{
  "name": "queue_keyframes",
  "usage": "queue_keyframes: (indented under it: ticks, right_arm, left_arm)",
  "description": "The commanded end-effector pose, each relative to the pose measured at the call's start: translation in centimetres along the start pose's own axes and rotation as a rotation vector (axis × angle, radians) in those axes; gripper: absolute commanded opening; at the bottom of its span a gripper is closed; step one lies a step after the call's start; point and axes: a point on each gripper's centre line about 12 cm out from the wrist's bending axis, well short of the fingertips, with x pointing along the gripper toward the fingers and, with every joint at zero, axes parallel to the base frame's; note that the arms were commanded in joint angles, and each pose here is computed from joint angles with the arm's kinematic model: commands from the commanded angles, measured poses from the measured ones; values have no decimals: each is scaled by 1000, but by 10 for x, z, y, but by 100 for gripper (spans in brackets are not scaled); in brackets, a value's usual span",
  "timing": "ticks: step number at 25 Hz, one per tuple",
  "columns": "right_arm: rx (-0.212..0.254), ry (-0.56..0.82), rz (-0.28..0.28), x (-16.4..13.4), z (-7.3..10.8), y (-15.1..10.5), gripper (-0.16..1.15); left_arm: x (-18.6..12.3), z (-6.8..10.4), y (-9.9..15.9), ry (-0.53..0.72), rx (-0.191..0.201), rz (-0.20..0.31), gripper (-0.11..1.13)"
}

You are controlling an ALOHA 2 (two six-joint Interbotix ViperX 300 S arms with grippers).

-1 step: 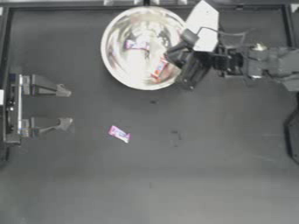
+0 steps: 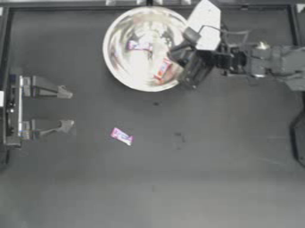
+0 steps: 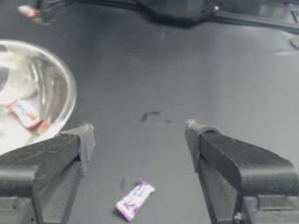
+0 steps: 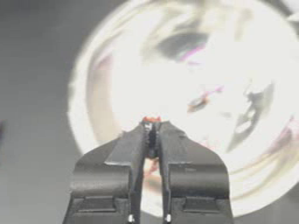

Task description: Put candies in bowl

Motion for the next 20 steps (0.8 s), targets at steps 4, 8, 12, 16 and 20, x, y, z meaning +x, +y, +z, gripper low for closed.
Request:
queue_keyframes:
  ticks: [4,8,12,16,20]
  right_arm:
    - [-21,2,-44,38,19,-15,41]
    - [-42,12,-67,57,21,-20,41]
    - [-49,27,-74,69,18,-22,42]
    - [-47,49,-81,79,13,-23,43]
    - [-58,61,-91,85,9,-27,64]
  left_arm:
    - [0,6,0,-18,-6,1,96]
    - [1,5,-1,-16,-10,-1,96]
    - [1,4,0,-14,-11,1,96]
    - [1,4,0,-12,-12,1,96]
    - [1,4,0,-12,-15,1,96]
